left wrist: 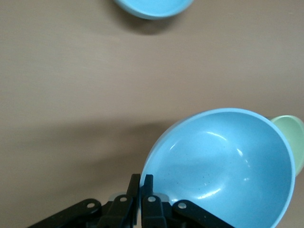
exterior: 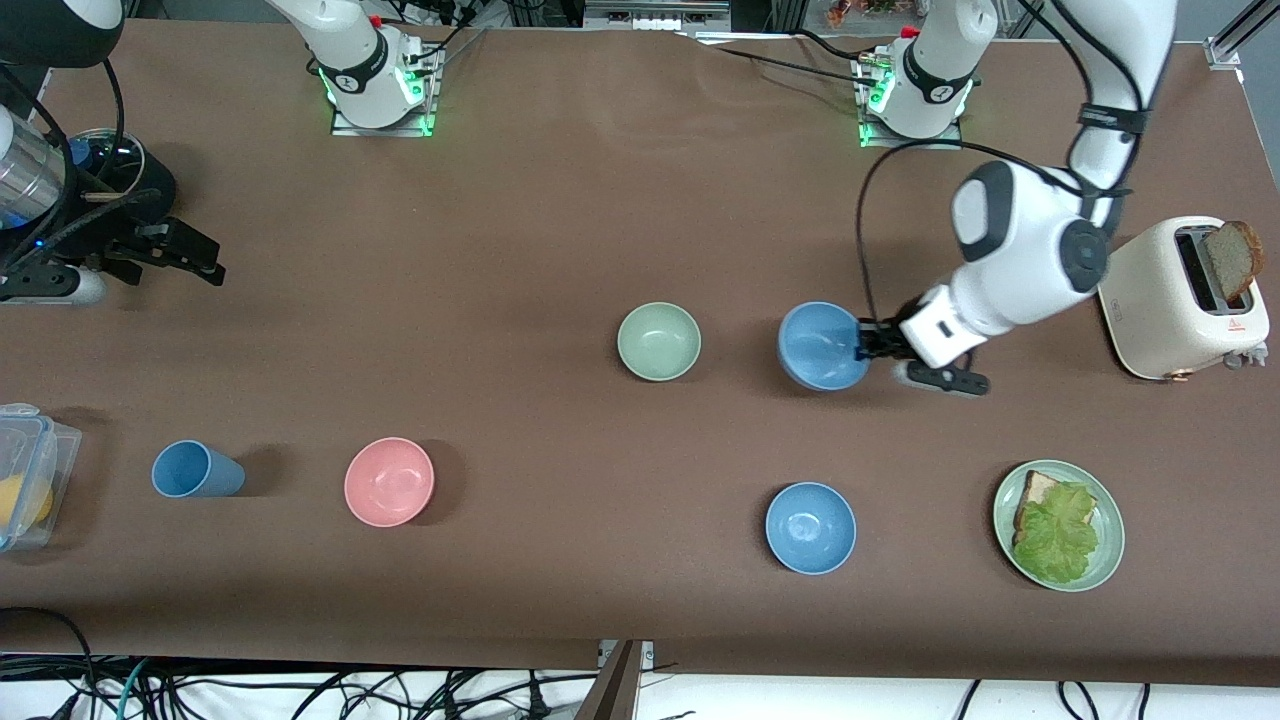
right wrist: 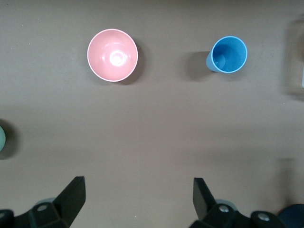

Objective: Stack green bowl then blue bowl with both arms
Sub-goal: 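Carry the blue bowl over the green bowl with the left gripper, then lower the blue bowl into the green bowl and open the left gripper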

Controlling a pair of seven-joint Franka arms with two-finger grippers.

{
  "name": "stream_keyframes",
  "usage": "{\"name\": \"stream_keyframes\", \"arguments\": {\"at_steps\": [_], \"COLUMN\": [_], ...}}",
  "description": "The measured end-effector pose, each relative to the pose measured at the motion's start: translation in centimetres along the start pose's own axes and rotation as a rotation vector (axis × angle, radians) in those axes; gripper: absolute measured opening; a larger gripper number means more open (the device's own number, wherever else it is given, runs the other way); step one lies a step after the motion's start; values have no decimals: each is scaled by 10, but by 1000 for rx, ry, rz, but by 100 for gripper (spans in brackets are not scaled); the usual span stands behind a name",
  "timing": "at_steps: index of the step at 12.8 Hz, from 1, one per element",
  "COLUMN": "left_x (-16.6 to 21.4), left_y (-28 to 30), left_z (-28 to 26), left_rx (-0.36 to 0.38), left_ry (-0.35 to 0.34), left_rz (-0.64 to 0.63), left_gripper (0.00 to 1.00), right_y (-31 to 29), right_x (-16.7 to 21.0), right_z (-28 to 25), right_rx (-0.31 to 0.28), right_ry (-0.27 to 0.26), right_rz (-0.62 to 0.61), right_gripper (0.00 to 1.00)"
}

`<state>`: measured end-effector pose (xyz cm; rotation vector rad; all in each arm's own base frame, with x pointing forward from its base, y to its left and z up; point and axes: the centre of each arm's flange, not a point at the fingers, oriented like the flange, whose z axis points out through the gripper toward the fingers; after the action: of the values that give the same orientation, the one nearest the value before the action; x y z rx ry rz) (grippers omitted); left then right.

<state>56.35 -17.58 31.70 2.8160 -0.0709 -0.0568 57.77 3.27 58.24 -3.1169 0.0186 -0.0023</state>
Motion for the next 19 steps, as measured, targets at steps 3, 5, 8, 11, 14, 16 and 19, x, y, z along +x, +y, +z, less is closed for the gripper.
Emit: {"name": "stream_keyframes", "arguments": {"at_steps": [3, 5, 8, 11, 14, 16, 19], "left_x": [-21, -33, -45, -46, -45, -46, -44], "left_y": [86, 123, 159, 167, 177, 182, 183], "left_z": [30, 54, 90, 113, 123, 130, 132], "left_rx": [4, 12, 37, 51, 54, 65, 75], "left_ry": [-42, -51, -38, -32, -36, -37, -32], "left_rz": [-53, -88, -125, -140, -161, -160, -153], "left_gripper": [5, 5, 5, 5, 5, 5, 5], "right_y": [1, 1, 1, 1, 1, 1, 1], "right_x": [-1, -1, -2, -2, -2, -2, -2], "right_z": [1, 1, 2, 2, 2, 2, 2], "right_rx": [-1, -1, -2, -2, -2, -2, -2], "right_ry": [-11, -14, -17, -18, -19, -20, -20], "right_rz": [1, 1, 2, 2, 2, 2, 2], "right_gripper": [100, 100, 100, 100, 100, 100, 100]}}
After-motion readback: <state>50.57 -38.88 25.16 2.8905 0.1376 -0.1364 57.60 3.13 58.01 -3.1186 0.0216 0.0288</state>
